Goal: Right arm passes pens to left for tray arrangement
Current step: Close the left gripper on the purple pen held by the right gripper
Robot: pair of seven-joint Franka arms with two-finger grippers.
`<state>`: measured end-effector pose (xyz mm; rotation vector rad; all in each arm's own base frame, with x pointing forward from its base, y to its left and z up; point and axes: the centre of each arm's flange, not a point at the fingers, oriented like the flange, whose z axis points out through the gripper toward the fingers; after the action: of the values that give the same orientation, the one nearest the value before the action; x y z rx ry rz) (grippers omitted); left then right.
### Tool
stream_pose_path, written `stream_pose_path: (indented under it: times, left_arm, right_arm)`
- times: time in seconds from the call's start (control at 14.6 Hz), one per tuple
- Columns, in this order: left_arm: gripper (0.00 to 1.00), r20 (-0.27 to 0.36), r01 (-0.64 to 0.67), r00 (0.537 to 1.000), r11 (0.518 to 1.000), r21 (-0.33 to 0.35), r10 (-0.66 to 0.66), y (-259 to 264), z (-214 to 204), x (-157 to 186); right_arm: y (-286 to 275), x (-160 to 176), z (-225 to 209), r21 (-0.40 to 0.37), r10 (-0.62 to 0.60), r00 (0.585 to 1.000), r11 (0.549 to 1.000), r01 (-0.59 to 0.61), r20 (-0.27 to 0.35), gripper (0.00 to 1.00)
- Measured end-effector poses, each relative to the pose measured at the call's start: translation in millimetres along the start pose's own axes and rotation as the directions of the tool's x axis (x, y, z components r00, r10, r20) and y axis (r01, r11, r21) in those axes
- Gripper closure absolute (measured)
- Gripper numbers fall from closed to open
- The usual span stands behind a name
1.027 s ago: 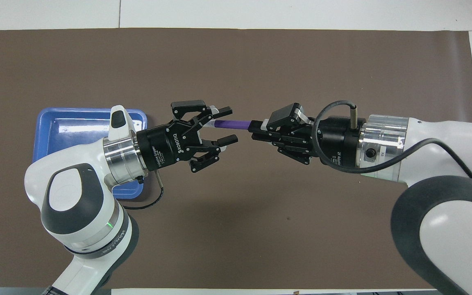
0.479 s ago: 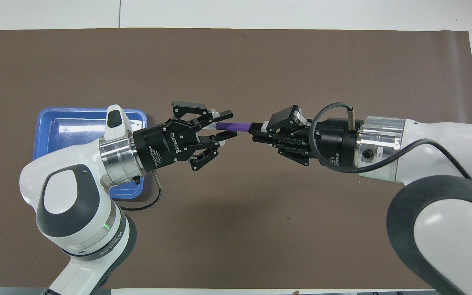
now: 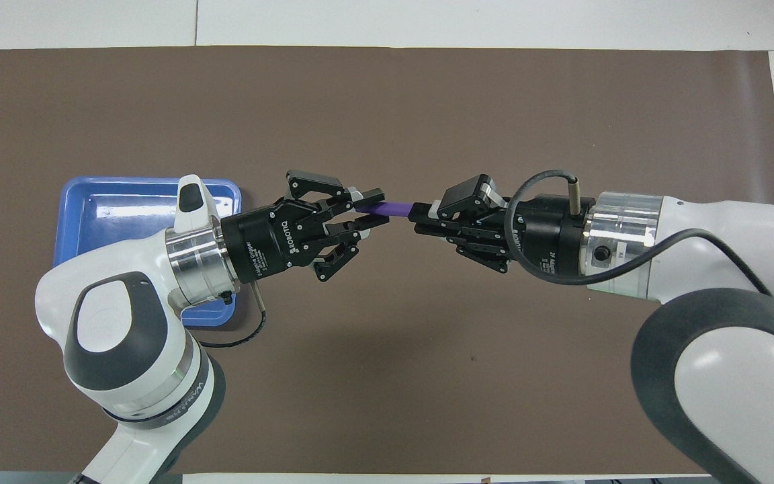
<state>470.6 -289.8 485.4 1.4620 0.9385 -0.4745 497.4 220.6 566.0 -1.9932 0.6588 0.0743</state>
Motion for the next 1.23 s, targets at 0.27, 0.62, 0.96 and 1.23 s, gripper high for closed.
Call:
stream_pose_path:
  times: [0.27, 0.62, 0.96, 1.23]
  left_arm:
    - [0.82, -0.003, 0.001, 1.000, 1.000, 0.000, -0.001, -0.4, -0.7, 0.8]
    - [0.82, -0.004, 0.001, 1.000, 1.000, 0.000, -0.001, -0.5, -0.7, 0.9]
    - [0.82, -0.009, 0.000, 1.000, 1.000, 0.000, 0.000, -0.8, -1.1, 1.3]
    - [0.82, -0.013, -0.002, 1.000, 1.000, -0.002, 0.002, -0.3, -1.8, 1.0]
  right_arm:
    - [0.7, -0.4, 0.6, -0.003, -0.001, 1.000, 1.000, 0.001, 0.001, 0.82]
    - [0.7, -0.4, 0.7, -0.004, 0.001, 1.000, 1.000, -0.001, 0.000, 0.82]
    - [1.6, -0.2, 0.5, -0.063, -0.002, 1.000, 0.998, 0.000, -0.027, 0.58]
    - [3.3, 1.6, -0.2, -0.133, -0.063, 0.996, 0.990, 0.055, -0.056, 0.15]
